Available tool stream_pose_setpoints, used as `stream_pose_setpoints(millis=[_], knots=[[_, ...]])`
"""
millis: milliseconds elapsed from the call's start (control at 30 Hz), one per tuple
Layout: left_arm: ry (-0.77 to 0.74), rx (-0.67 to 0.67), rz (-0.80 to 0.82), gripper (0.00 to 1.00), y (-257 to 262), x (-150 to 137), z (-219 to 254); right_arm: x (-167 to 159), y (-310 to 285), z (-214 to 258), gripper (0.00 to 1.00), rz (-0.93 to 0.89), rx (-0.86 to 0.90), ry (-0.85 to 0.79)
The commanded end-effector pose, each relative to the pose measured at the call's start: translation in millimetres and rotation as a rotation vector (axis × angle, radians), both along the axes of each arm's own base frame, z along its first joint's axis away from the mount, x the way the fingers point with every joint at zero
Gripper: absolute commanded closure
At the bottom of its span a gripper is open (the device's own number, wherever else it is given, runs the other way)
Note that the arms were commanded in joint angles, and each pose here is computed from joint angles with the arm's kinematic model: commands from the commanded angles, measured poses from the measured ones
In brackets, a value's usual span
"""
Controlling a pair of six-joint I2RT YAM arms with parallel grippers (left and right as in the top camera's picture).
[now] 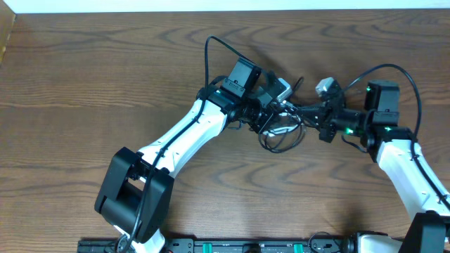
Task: Untangle cables
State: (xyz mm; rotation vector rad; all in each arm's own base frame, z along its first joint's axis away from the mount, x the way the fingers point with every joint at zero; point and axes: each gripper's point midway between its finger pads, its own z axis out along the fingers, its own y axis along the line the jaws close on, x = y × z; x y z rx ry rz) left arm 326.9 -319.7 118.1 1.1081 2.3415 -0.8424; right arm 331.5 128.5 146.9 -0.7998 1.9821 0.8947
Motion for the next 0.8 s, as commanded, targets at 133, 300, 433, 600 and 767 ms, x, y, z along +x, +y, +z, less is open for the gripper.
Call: stream_pose_setpoints(millis=[133, 300, 433, 600, 767], knots=[[-0.178, 0.216, 0.237, 0.92, 53, 52, -2, -13, -4, 6, 0.99, 0.007, 0.083, 0.08], [-0.172, 0.24, 0.393, 0.92, 83, 75, -2, -26, 1, 5, 0.99, 0.033, 0.125, 0.15], [-0.135, 0.197, 0.541, 0.92, 105, 94, 3, -38, 2, -1, 0.99, 0.037, 0.132, 0.224], [-0.037, 0.042, 0.518, 0.92, 98, 94, 13, -40, -6, -18, 0.98, -0.011, 0.047, 0.272], [-0.012, -0.076, 0.292, 0.92, 71, 71, 25, -34, -9, -18, 0.74, -0.025, 0.034, 0.242]])
